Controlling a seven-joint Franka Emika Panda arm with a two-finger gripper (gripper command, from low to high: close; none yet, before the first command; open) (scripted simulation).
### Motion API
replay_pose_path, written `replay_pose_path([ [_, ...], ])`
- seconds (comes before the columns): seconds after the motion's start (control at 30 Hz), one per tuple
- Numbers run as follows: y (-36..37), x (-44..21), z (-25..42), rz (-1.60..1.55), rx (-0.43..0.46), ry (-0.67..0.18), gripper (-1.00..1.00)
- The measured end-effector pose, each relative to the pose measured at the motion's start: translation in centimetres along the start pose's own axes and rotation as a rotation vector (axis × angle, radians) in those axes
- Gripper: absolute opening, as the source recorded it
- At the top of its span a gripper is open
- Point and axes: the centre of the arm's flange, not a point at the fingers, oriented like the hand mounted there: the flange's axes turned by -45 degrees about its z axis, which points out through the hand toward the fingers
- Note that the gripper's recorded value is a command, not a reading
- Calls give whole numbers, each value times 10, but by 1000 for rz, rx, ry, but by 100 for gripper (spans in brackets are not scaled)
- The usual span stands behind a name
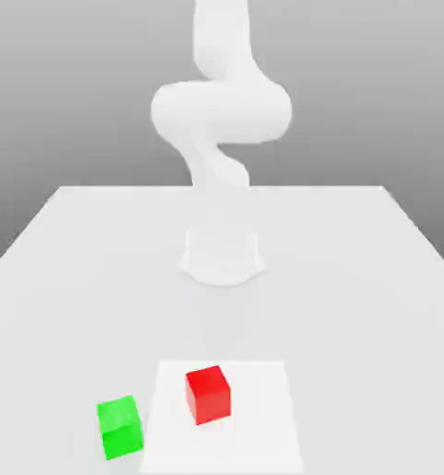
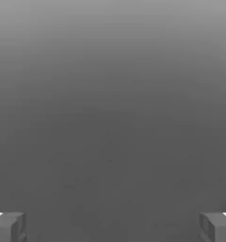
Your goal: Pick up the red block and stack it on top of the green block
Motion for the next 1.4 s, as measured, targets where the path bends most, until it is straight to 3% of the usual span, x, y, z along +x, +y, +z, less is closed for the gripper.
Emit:
replay_pose_path([
  [0.33, 6, -98, 220, -167, 26, -355, 0],
  [0.67, 8, -271, 349, -305, 131, -681, 0],
  [0.87, 7, -320, 395, -315, 141, -705, 0],
  [0.9, 6, -325, 400, -315, 142, -705, -100],
  [1.13, 6, -325, 400, -315, 142, -705, -100],
  [1.33, 9, -288, 359, -311, 141, -706, -100],
  [1.4, 33, -275, 356, -194, 97, -712, -100],
])
